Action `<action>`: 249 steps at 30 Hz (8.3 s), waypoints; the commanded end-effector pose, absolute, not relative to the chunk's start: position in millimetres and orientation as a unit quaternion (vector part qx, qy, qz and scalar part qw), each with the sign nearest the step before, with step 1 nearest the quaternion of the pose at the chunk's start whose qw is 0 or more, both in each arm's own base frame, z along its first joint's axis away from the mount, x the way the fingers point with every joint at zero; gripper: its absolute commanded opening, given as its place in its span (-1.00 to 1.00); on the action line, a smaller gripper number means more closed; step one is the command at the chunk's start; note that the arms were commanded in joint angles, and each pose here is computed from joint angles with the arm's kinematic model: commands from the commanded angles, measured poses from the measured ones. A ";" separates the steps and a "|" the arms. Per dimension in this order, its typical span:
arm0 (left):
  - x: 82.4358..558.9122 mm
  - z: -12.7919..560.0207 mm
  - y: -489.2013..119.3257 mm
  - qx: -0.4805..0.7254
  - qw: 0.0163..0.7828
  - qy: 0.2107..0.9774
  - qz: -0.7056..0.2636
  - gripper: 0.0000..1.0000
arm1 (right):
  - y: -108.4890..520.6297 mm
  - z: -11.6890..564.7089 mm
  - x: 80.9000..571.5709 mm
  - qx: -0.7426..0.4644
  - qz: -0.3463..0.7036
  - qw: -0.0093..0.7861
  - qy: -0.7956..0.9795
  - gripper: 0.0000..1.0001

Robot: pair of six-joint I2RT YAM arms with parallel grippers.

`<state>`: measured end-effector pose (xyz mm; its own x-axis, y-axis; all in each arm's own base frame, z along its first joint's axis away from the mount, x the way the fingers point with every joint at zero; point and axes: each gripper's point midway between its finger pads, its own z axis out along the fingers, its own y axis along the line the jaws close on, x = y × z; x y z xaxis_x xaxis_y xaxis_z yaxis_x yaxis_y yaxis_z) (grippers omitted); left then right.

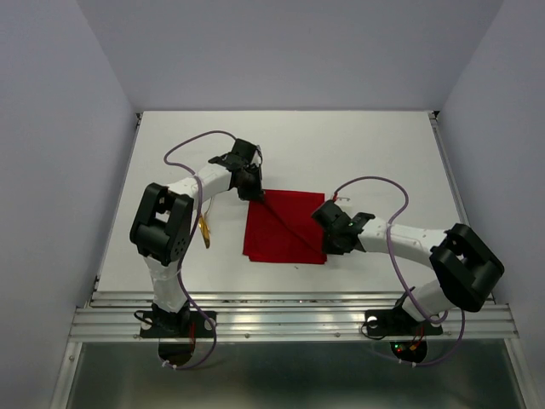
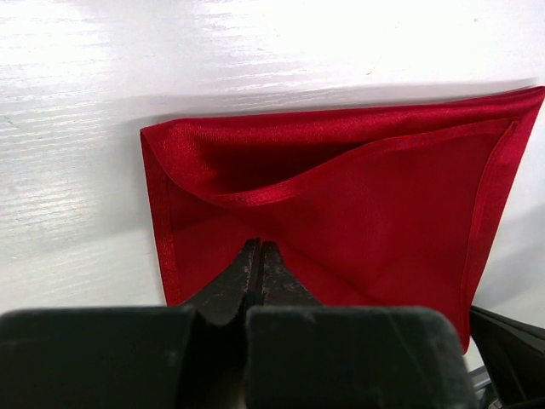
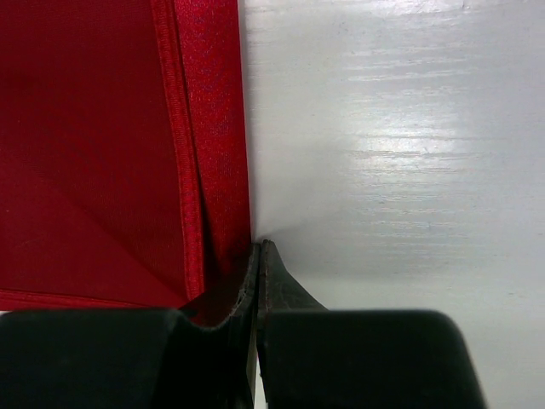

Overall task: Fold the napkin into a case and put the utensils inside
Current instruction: Smooth out the upper triangle-folded napkin at the center of the board.

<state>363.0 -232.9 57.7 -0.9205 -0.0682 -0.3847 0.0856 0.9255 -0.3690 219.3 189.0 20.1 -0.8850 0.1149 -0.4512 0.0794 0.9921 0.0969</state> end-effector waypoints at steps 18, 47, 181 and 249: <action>383.0 71.9 -241.7 0.019 0.226 0.954 -0.198 -1.00 | 227.5 70.9 239.8 0.034 0.101 0.278 0.955 -0.99; 395.3 60.4 -242.6 0.020 0.227 0.956 -0.184 -1.00 | 255.5 47.6 251.4 0.032 0.122 0.268 0.955 -0.99; 351.0 135.7 -233.9 0.004 0.315 0.922 -0.225 -1.00 | 207.1 53.4 215.4 0.078 0.109 0.272 0.953 -0.92; 302.2 119.7 -279.3 0.073 0.299 0.941 -0.142 0.37 | 106.4 62.1 268.1 0.182 0.059 0.297 0.935 0.43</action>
